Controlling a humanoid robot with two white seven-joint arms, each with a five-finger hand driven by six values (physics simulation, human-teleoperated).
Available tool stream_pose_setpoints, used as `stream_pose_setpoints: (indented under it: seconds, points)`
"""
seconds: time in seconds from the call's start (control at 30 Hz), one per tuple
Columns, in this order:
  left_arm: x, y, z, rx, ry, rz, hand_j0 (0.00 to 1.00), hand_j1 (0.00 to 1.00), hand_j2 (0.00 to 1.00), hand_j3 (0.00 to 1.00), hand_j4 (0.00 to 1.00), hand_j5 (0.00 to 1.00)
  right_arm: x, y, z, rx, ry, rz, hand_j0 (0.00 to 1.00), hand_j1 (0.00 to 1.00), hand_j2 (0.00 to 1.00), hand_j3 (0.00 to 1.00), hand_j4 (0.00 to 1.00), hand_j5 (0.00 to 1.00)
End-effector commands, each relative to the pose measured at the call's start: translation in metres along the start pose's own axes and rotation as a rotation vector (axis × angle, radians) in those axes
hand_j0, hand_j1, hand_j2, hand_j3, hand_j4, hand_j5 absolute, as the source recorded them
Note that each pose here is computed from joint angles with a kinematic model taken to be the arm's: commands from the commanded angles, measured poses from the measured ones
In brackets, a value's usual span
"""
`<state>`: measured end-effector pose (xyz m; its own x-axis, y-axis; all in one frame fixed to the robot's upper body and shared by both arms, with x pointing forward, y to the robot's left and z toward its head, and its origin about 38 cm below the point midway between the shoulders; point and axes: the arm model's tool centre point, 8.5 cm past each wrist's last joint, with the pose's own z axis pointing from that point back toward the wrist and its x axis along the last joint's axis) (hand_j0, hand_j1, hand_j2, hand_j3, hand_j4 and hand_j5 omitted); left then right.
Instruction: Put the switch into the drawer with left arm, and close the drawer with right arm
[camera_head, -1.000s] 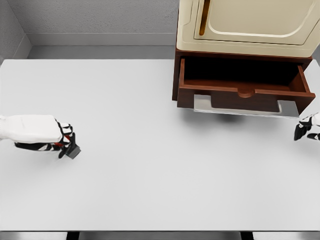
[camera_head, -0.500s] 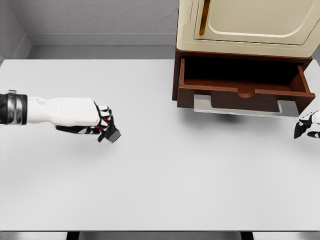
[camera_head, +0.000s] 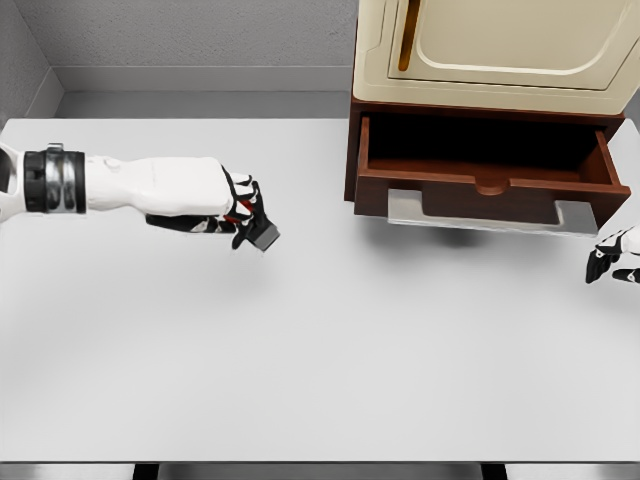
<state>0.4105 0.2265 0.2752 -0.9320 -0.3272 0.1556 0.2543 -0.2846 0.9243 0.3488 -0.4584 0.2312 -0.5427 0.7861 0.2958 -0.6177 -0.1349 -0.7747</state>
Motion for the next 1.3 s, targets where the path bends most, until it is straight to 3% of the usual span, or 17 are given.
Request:
stream_pose_setpoints:
  seconds: [0.0,0.07,0.27,0.43,1.13,1.27]
  points:
    - [0.001,0.002,0.001,0.017,-0.009,0.018,0.32,0.32,0.32,0.32,0.32,0.32,0.000,-0.001,0.001,-0.003,-0.001,-0.004,0.50,0.50,0.50,0.50,0.50,0.50]
    - [0.001,0.004,0.000,0.020,-0.012,0.017,0.32,0.32,0.32,0.32,0.32,0.32,0.001,-0.001,0.000,-0.002,-0.001,-0.002,0.50,0.50,0.50,0.50,0.50,0.50]
    - [0.005,0.035,-0.001,0.071,-0.039,-0.019,0.32,0.32,0.32,0.32,0.32,0.32,0.000,-0.002,0.001,-0.007,0.000,-0.001,0.51,0.51,0.51,0.51,0.51,0.51]
    - [0.006,0.050,-0.004,0.093,-0.048,-0.043,0.32,0.32,0.32,0.32,0.32,0.32,0.000,-0.002,0.001,-0.007,0.000,-0.001,0.51,0.51,0.51,0.51,0.51,0.51]
    - [0.010,0.095,-0.042,0.178,-0.123,-0.081,0.32,0.32,0.32,0.32,0.32,0.32,0.001,-0.003,0.000,-0.011,-0.002,0.000,0.51,0.51,0.51,0.51,0.51,0.51]
    - [0.002,0.099,-0.052,0.193,-0.121,-0.057,0.32,0.32,0.32,0.32,0.32,0.32,0.001,-0.004,0.000,-0.013,-0.003,0.000,0.51,0.51,0.51,0.51,0.51,0.51]
